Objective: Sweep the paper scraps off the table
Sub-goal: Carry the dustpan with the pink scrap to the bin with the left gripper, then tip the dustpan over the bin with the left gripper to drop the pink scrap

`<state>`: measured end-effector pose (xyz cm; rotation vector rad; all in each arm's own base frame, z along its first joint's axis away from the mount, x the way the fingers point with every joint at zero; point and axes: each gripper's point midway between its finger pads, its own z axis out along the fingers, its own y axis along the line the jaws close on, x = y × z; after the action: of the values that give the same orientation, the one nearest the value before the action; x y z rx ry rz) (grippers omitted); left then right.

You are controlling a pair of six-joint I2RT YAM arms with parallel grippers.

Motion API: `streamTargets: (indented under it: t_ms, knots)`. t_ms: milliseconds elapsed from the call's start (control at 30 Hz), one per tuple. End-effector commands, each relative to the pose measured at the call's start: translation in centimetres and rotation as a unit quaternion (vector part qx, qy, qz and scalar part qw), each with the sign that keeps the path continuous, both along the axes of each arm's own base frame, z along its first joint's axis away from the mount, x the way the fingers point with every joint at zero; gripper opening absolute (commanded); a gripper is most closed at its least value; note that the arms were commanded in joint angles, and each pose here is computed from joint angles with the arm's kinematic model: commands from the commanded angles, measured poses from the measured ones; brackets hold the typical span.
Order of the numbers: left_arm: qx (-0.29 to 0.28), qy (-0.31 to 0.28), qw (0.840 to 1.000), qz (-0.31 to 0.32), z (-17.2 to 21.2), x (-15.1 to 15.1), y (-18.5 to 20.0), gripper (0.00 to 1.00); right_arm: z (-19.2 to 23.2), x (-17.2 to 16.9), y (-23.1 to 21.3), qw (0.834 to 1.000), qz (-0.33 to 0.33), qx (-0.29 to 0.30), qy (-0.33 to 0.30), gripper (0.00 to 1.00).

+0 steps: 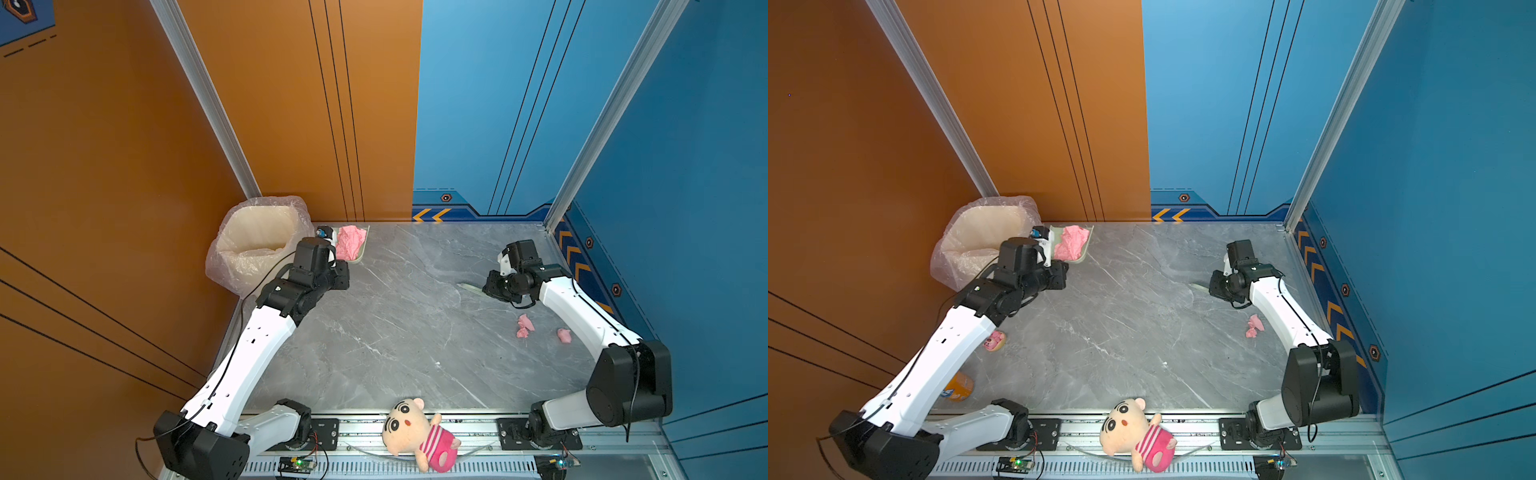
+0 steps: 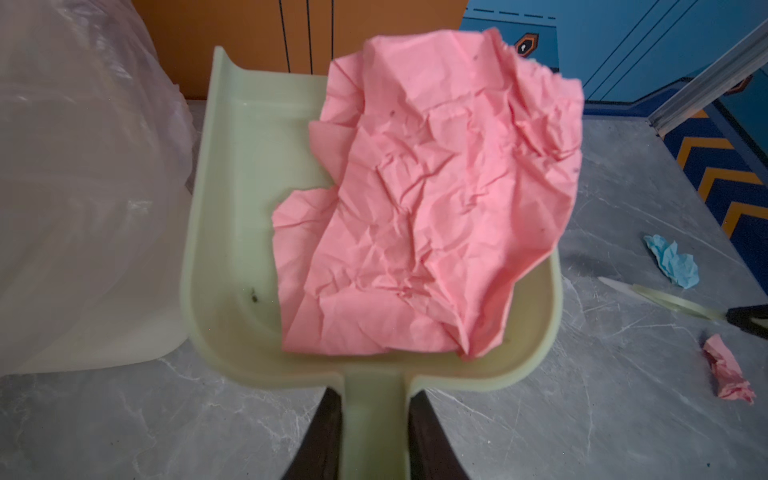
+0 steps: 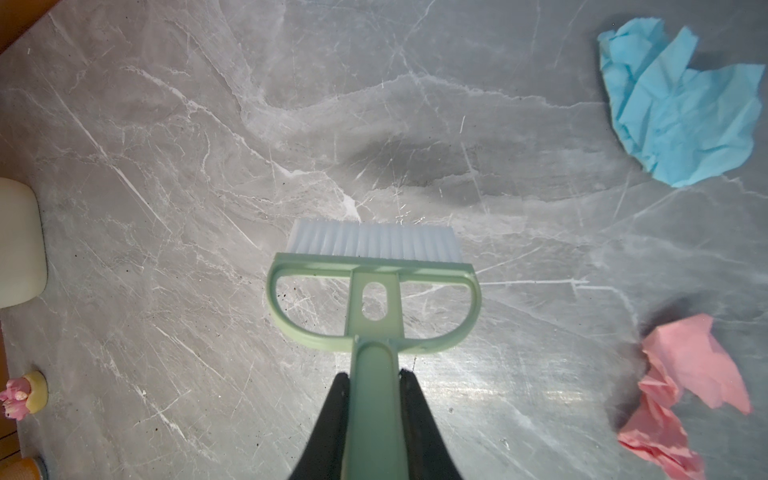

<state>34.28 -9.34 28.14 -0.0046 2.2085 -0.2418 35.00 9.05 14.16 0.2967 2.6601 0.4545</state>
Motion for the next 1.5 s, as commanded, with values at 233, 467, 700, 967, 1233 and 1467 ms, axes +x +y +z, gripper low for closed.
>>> streamTargets:
  t_ms: [233,467,700,967,1233,1467]
  knots:
    - [-0.079,-0.022,0.996,0.020,4.2,0.7,2.9,0.16,0.1,-0.4,1.0,1.000,0.016,-0.010,0.006,0.00]
    - [-0.121,-0.040,0.991,0.046,6.4,1.7,5.6,0.16,0.2,-0.3,1.7,1.000,0.023,-0.007,0.007,0.00]
    - [-0.217,-0.052,0.973,0.052,8.0,3.7,7.9,0.15,0.7,-0.1,2.6,0.999,0.031,-0.010,0.001,0.00]
    - [-0.333,-0.058,0.939,0.063,8.7,5.9,10.0,0.16,0.1,-0.1,3.7,0.999,0.045,-0.019,0.009,0.00]
    - [-0.440,-0.075,0.893,0.047,10.1,7.2,11.0,0.16,0.3,-0.2,4.0,0.999,0.050,-0.021,0.007,0.00]
    - [-0.485,-0.076,0.870,0.055,10.0,7.8,12.0,0.16,-0.1,-0.2,3.9,0.998,0.052,-0.023,0.011,0.00]
